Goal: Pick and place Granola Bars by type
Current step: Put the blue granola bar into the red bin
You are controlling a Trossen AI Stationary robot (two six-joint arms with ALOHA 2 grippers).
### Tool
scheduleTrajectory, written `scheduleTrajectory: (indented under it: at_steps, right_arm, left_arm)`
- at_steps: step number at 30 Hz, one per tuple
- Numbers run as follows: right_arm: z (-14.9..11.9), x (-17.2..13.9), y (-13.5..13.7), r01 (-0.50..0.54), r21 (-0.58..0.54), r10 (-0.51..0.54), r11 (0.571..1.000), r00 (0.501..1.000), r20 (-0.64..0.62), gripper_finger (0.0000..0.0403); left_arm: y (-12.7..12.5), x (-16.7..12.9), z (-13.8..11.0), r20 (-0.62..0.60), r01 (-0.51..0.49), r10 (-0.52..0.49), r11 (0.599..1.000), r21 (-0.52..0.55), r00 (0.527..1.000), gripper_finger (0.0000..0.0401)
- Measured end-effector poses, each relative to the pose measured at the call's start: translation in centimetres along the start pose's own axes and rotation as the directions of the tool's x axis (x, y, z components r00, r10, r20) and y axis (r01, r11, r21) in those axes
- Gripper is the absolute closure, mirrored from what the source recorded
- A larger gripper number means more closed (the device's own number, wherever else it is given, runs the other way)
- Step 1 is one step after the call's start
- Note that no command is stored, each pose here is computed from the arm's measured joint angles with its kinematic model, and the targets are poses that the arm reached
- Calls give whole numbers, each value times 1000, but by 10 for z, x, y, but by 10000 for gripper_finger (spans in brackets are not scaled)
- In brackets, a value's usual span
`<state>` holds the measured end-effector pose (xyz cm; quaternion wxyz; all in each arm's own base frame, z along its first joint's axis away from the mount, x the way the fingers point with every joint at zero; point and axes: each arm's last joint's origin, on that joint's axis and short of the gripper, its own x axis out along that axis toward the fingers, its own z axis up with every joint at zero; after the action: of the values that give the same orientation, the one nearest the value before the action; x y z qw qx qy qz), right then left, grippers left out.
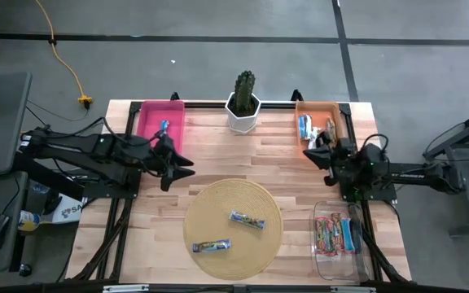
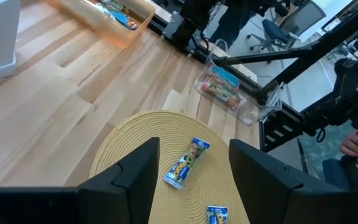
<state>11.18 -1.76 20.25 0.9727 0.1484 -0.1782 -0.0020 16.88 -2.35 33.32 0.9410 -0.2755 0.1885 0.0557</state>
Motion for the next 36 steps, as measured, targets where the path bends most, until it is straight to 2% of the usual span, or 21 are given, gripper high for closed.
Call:
scheduleTrajectory:
  at_steps: [8,12,16,22,27,33,36]
  right_arm:
    - [-8,0,-2,13,7,-13,1000,996,-88,403]
    - [-4,-2,0,-38,3,38,999,997,-64,403]
    - [3,-7,5,-113,-11,113,994,993,-17,403]
    - [5,-17,10,-181,-7,181,984,983,-23,403]
    - [1,-22,8,-158,-1,157,987,985,-64,403]
    - [-3,-22,6,-120,6,120,993,987,-104,403]
    - [-7,-22,2,-37,7,37,999,991,-132,403]
  left_arm:
    - [-4,7,3,32,24,-24,1000,12,999,210]
    - [-6,6,9,105,21,-22,1000,10,994,210]
    - [-5,5,10,133,-15,15,1000,5,991,210]
    - [-5,5,11,162,-40,41,999,-7,986,210]
    - [-6,4,15,222,-49,53,998,-27,974,210]
    - [-5,4,16,236,-68,74,997,-33,969,210]
    - [-5,4,16,241,-73,81,996,-41,967,210]
